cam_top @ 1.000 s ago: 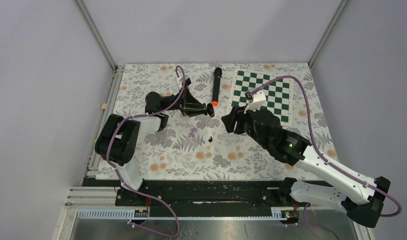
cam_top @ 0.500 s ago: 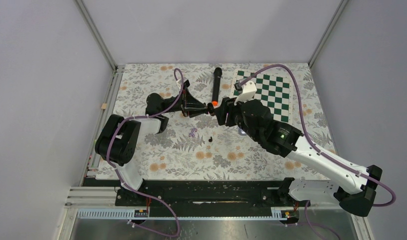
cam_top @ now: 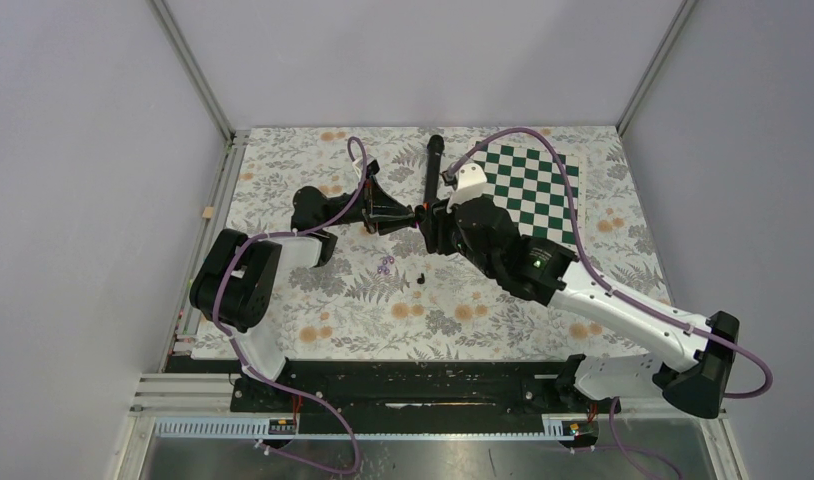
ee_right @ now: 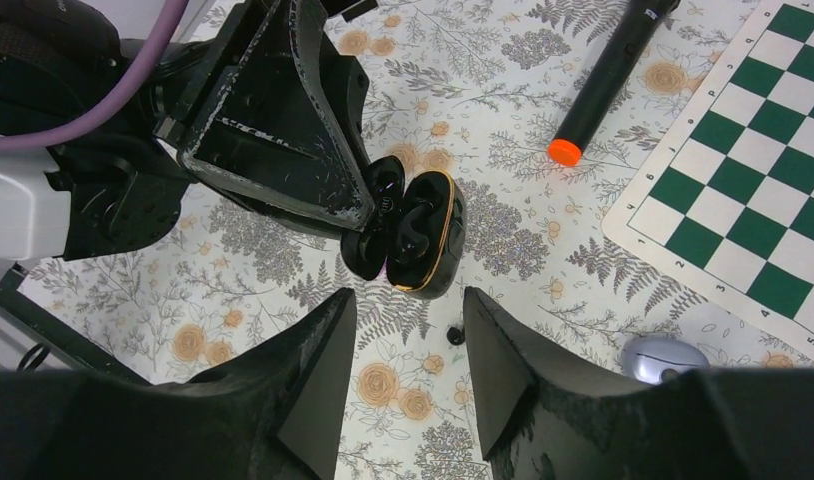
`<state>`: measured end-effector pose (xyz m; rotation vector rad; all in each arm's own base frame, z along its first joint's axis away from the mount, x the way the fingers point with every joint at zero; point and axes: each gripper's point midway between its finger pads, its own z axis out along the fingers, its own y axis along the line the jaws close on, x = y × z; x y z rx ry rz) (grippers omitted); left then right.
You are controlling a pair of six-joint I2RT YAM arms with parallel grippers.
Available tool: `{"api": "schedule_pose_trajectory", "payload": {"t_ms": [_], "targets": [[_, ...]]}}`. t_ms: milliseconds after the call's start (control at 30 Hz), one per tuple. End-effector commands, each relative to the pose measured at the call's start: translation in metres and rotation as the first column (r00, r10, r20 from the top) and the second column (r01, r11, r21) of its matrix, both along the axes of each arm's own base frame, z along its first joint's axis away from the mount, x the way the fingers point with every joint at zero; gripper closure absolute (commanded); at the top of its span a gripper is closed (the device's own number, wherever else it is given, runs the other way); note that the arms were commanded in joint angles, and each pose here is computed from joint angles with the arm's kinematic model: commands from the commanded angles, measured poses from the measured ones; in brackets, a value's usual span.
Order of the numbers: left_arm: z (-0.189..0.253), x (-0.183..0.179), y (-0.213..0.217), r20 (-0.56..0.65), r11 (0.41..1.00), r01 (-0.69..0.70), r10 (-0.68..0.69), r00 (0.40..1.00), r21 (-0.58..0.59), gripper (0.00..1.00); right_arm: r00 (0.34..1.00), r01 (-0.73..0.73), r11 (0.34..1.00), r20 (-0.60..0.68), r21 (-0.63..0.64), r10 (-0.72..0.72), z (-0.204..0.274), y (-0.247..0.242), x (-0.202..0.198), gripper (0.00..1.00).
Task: Insert the wireless bluetooth earbuds into the charging case
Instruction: Pick up the right earbud from the right side groove of the charging case.
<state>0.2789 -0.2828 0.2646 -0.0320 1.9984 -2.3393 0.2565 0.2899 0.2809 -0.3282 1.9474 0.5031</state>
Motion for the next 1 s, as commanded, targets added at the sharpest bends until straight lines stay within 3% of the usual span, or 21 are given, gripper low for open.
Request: {"api": "schedule_pose_trajectory", "payload": {"t_ms": [0, 967], "targets": [[0.023, -0.009, 0.003, 0.107, 0.999, -0.015, 0.019, 0.994, -0.044, 1.00, 0.998, 0.006, 1.000, 0.058, 0.022, -0.007, 0.026, 0.005, 0.006, 0.49], [0.023, -0.016, 0.005, 0.114, 0.999, -0.001, 0.005, 0.993, -0.040, 1.00, 0.995, 0.048, 0.998, 0.091, -0.033, -0.044, 0.015, 0.012, 0.023, 0.67]]}}
